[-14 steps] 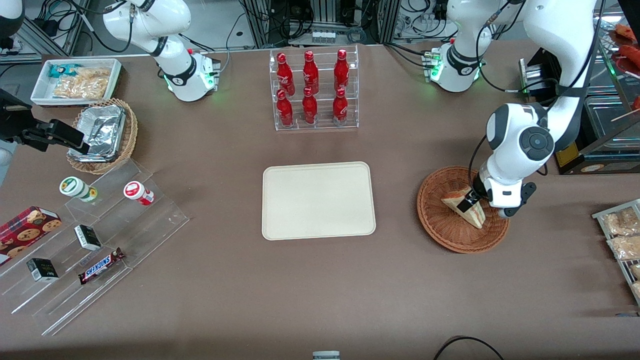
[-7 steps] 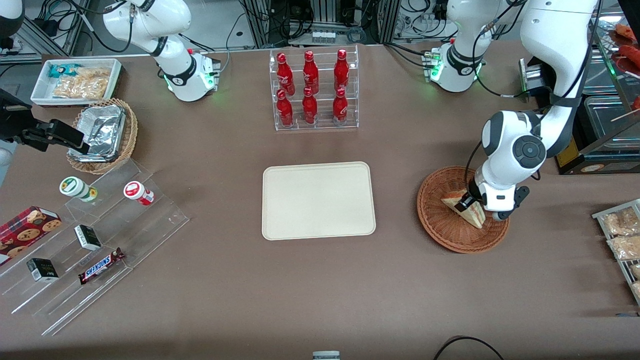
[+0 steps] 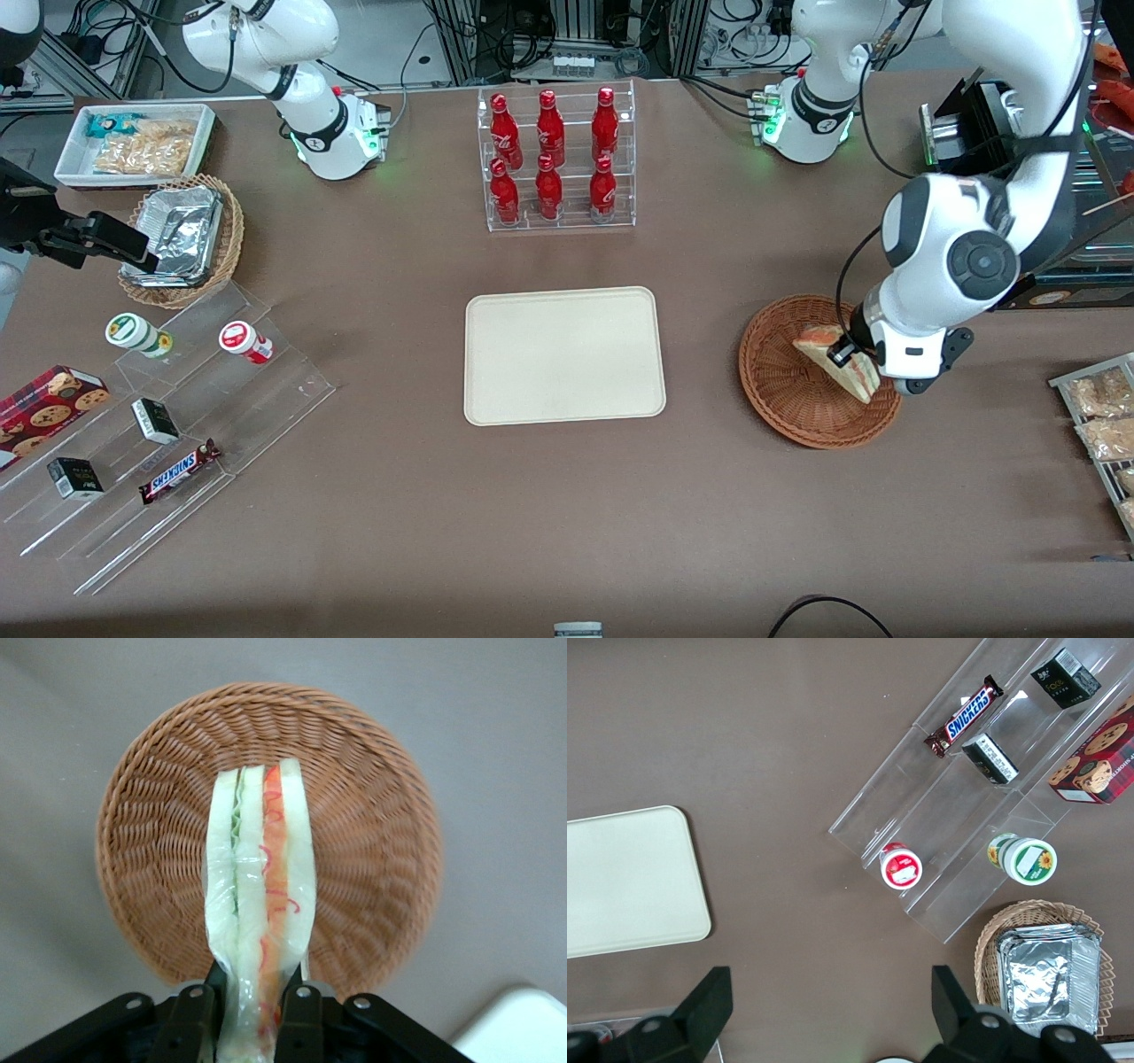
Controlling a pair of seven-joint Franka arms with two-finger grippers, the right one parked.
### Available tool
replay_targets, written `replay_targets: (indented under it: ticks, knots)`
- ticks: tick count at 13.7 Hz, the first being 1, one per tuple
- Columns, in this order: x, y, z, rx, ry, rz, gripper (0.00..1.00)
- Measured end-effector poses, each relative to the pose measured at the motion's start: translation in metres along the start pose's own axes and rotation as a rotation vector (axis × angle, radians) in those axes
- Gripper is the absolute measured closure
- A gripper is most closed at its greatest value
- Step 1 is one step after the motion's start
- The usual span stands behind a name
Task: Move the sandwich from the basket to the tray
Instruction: 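Lift the sandwich and carry it over the cream tray, then lower the sandwich onto the tray and open the left gripper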
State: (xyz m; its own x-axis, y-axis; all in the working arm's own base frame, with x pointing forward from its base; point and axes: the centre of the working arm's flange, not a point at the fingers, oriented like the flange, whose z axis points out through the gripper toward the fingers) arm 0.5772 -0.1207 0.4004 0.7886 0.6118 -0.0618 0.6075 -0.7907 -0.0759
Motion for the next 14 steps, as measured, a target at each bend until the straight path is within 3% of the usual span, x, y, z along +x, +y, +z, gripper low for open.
replay_targets:
  ticks: [2, 4, 9, 11, 14]
  knots:
    - [-0.035, 0.037, -0.054, -0.009, 0.017, 0.081, 0.75]
    - [-0.08, 0.074, -0.068, -0.018, 0.027, 0.166, 0.83]
    - [-0.194, 0.171, -0.007, 0.023, -0.001, 0.318, 0.85]
    - [-0.227, 0.205, 0.024, 0.01, -0.002, 0.381, 0.85]
    - [-0.265, 0.241, 0.065, -0.037, 0.019, 0.452, 0.85]
